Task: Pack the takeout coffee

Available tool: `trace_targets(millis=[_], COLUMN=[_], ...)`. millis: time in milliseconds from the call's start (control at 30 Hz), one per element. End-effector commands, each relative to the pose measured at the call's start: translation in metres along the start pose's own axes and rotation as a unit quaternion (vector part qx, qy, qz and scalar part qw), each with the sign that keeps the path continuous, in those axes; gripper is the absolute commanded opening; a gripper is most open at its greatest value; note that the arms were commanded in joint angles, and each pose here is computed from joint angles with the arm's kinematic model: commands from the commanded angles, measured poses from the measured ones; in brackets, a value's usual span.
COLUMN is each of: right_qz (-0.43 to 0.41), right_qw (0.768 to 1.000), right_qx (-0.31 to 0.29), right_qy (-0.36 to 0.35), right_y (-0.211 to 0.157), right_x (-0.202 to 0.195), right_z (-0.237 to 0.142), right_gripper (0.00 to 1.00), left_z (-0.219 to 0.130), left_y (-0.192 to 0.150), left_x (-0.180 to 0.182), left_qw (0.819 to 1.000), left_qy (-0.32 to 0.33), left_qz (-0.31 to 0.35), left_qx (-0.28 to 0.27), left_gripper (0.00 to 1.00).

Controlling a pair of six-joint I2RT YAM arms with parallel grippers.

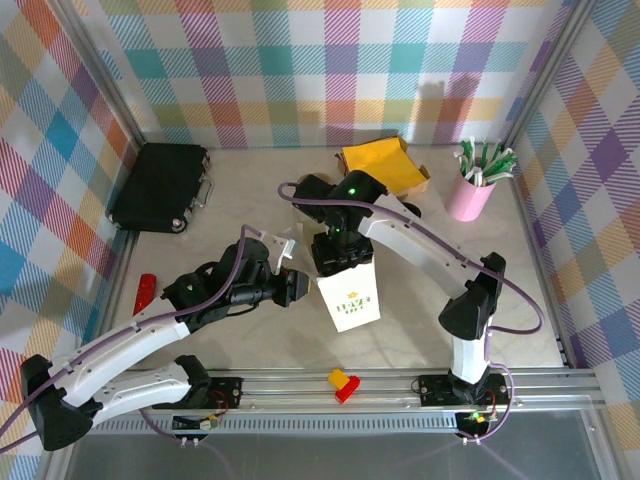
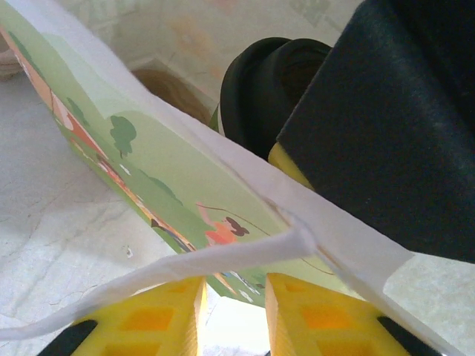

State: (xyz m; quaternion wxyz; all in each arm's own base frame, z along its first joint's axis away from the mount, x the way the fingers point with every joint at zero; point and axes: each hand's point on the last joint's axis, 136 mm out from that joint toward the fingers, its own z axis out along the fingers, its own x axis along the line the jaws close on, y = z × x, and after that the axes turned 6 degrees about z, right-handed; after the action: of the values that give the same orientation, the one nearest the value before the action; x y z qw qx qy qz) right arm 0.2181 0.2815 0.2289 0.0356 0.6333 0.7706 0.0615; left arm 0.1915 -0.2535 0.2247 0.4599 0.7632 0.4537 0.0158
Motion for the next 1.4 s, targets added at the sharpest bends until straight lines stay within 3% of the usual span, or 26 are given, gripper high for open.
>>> trace_targets(millis=[0, 167, 400, 567, 733, 867, 1000, 1367], right_qz=[0.004, 0.006, 0.009, 0.016, 0.019, 0.026, 0.025, 0.020], right_qw=[1.000, 1.000, 1.000, 1.000, 0.999, 0.999, 0.998, 0.998], right_qx=[-0.015, -0.013, -0.011, -0.015, -0.030, -0.035, -0.043, -0.055], right_qy=[0.001, -0.005, -0.012, 0.009, 0.025, 0.026, 0.027, 0.030], right_y=[-0.002, -0.002, -0.004, -0.005, 0.001, 0.006, 0.011, 0.018], right_x=[-0.005, -0.005, -0.010, -0.010, -0.011, -0.014, -0.016, -0.019], right_z=[-0.013, -0.005, 0.003, 0.002, -0.007, -0.010, -0.015, -0.037], right_gripper=[0.49, 0.50, 0.49, 0.49, 0.50, 0.49, 0.49, 0.49], left_z=[0.002, -0.003, -0.041, -0.053, -0.049, -0.033, -0.021, -0.015], left_y=[-0.006, -0.005, 0.022, 0.038, 0.053, 0.054, 0.048, 0.030], left_x=[-0.002, -0.009, -0.032, -0.032, -0.020, -0.030, -0.039, -0.030], left_qw=[1.000, 0.999, 0.996, 0.996, 0.998, 0.997, 0.995, 0.997], left_qy=[-0.009, -0.023, -0.055, -0.042, -0.015, -0.055, -0.089, -0.077], left_qz=[0.003, 0.028, 0.069, 0.059, 0.011, -0.011, -0.010, 0.006], left_qx=[0.003, 0.007, -0.031, -0.043, -0.057, -0.053, -0.041, -0.025], left_gripper=[0.27, 0.29, 0.38, 0.41, 0.41, 0.41, 0.38, 0.37])
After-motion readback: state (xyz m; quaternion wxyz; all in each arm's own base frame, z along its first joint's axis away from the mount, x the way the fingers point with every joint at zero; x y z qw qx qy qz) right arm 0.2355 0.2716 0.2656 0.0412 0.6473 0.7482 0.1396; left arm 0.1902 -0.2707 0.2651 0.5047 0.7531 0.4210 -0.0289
